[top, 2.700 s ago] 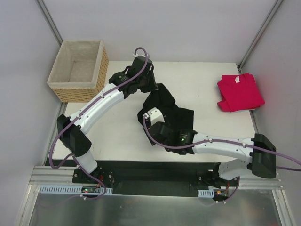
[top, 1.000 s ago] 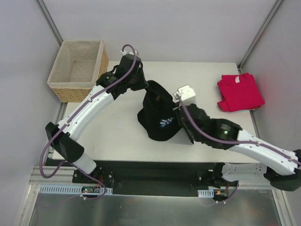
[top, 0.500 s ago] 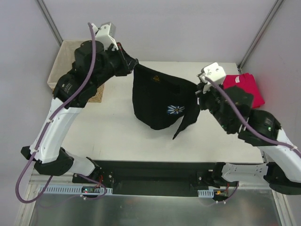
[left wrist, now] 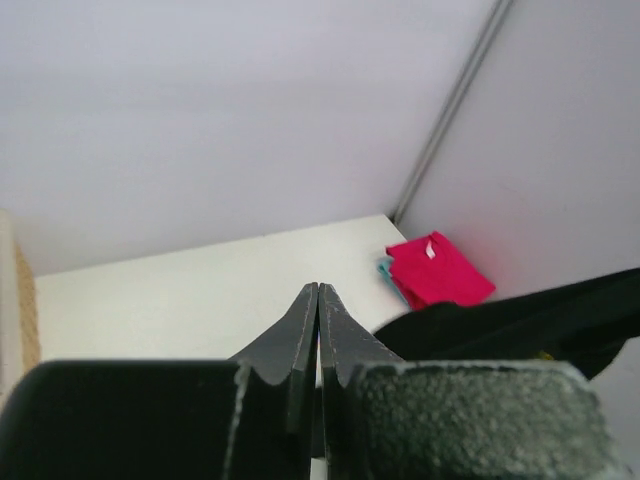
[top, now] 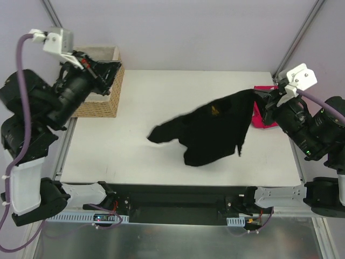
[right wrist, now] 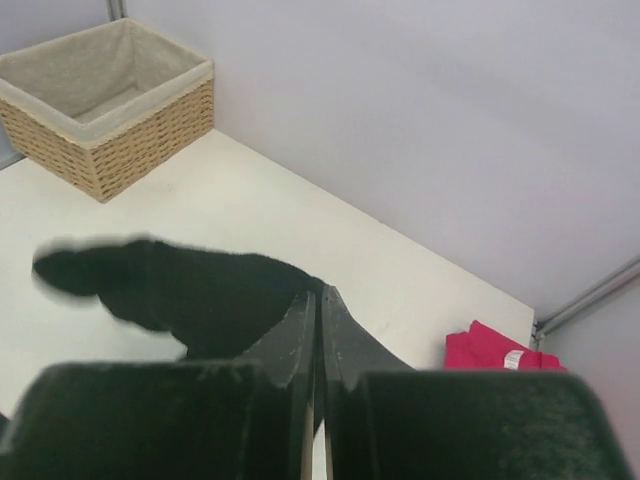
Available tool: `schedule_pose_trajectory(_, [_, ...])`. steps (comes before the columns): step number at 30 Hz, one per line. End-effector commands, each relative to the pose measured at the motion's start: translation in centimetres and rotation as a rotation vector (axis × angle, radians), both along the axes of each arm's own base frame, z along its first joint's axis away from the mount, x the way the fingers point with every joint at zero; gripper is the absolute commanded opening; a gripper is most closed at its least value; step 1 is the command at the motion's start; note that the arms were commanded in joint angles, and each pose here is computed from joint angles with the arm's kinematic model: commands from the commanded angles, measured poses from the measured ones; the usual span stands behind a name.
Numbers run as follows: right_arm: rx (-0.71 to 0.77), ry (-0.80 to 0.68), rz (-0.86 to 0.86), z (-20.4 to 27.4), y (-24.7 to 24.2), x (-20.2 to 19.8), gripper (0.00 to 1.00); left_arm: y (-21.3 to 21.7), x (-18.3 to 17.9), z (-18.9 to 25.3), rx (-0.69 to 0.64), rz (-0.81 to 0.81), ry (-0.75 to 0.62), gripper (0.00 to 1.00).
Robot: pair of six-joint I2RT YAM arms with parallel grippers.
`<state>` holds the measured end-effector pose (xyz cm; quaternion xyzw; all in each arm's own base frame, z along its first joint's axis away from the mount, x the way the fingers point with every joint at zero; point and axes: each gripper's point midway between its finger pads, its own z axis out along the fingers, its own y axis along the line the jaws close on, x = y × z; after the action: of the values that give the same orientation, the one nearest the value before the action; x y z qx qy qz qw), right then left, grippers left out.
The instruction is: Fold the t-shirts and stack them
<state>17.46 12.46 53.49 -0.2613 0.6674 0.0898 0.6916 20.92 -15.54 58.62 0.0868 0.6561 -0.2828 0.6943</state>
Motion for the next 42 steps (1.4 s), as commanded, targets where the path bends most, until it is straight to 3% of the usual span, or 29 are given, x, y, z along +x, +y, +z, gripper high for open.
schedule_pose_trajectory(1, [-0.005, -0.034, -0.143, 0.2, -3.8, 0.4, 0.01, 3.1, -0.2, -0.1, 0.058, 0.114, -0.044, 0.0])
schedule_pose_trajectory(8, [-0.109, -0.01, -0.149, -2.2, -1.9, 1.1, 0.01, -0.6, 2.4, -5.3, 0.148, 0.07, 0.075, 0.0])
schedule_pose_trajectory(15, [-0.093, -0.001, -0.154, -3.5, -1.0, 1.4, 0.01, -8.8, 4.2, -17.7, 0.254, -0.157, 0.374, 0.01])
schedule_pose_trajectory(17, [-0.113, 0.007, -0.174, -4.3, -1.0, 1.6, 0.01, -11.2, 3.3, -19.9, 0.246, -0.26, 0.415, 0.06])
schedule_pose_trajectory(18, [-0.114, 0.008, -0.182, -4.5, -1.1, 1.6, 0.01, -12.0, 2.8, -22.8, 0.276, -0.285, 0.456, 0.14])
schedule_pose_trajectory(20, [-0.126, 0.013, -0.211, -5.0, -1.3, 1.8, 0.01, -14.4, 0.8, -22.3, 0.222, -0.426, 0.375, 0.31])
schedule_pose_trajectory(21, [-0.138, 0.016, -0.219, -5.5, -1.2, 1.9, 0.01, -14.9, 0.1, -25.4, 0.253, -0.457, 0.403, 0.35])
schedule_pose_trajectory(23, [-0.135, 0.021, -0.238, -5.7, -1.5, 2.1, 0.01, -15.8, -1.4, -25.4, 0.22, -0.527, 0.323, 0.41])
schedule_pose_trajectory(24, [-0.138, 0.024, -0.241, -6.0, -1.5, 2.2, 0.01, -15.7, -1.7, -28.1, 0.246, -0.529, 0.361, 0.4])
schedule_pose_trajectory(32, [-0.127, 0.114, -0.256, -10.5, -1.0, 4.0, 0.01, -18.8, -6.5, -35.1, 0.364, -0.731, 0.388, 0.4])
schedule_pose_trajectory(37, [-0.041, 0.231, -0.179, -15.1, 1.0, 5.1, 0.01, -22.5, -7.9, -36.8, 0.345, -0.8, 0.369, 0.4])
schedule_pose_trajectory(42, [0.022, 0.338, -0.101, -19.0, 3.4, 7.0, 0.01, -24.1, -6.8, -36.9, 0.343, -0.733, 0.341, 0.4])
